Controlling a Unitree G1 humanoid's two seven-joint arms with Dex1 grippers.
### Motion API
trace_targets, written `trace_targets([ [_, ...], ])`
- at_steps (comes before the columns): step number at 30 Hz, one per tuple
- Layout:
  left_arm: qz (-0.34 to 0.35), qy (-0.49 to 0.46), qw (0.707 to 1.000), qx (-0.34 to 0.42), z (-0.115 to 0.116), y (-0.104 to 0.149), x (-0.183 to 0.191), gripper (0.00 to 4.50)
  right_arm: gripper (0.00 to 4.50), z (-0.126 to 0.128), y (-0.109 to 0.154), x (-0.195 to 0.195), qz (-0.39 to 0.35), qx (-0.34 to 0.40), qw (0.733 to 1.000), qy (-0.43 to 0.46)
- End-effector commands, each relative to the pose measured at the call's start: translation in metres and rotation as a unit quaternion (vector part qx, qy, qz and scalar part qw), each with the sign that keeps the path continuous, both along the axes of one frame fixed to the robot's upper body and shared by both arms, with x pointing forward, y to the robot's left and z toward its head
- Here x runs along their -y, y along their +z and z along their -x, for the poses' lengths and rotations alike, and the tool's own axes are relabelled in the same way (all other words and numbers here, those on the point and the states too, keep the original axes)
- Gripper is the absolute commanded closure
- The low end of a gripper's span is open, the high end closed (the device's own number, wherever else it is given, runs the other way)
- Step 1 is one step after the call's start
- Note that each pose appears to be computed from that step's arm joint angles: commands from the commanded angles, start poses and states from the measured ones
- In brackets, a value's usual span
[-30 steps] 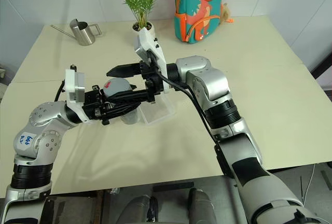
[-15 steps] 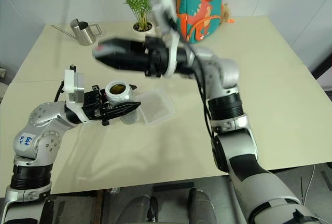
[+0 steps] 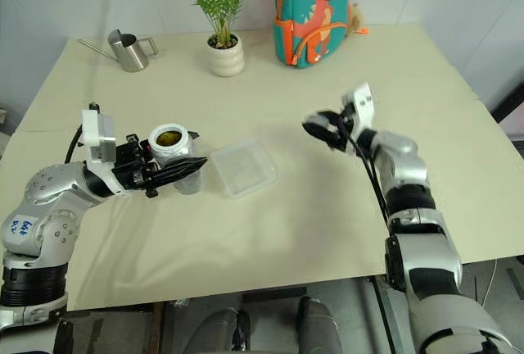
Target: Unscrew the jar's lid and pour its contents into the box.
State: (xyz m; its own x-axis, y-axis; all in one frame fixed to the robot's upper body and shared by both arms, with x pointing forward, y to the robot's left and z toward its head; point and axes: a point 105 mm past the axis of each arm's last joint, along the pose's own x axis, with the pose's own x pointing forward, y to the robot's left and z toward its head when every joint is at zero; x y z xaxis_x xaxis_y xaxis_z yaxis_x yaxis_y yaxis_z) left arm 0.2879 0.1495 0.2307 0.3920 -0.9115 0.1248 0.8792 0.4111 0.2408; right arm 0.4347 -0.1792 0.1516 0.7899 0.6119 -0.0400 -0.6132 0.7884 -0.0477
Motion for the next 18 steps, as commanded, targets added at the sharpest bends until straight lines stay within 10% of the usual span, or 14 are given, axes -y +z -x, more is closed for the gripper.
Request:
trace_targets([
  [1,0.003,-0.004,1.0,0.021,0.003,0.013,-0.002,2.18,1.94,0.0,-0.001,0.016,0.037,0.045,0.997,-0.041],
  [6,0.007,-0.008,1.0,0.02,0.001,0.017,0.0,2.18,1.94,0.002,-0.016,0.028,0.001,0.027,0.997,-0.072],
  [11,0.003,0.001,1.0,0.027,-0.002,0.019,0.0,2.18,0.04,0.007,0.015,0.03,-0.015,0.068,0.997,-0.026],
  [18,-0.058,0.072,0.995,0.033,-0.031,0.019,-0.015,2.18,0.04,0.061,0.056,-0.018,0.059,0.076,0.971,0.221],
])
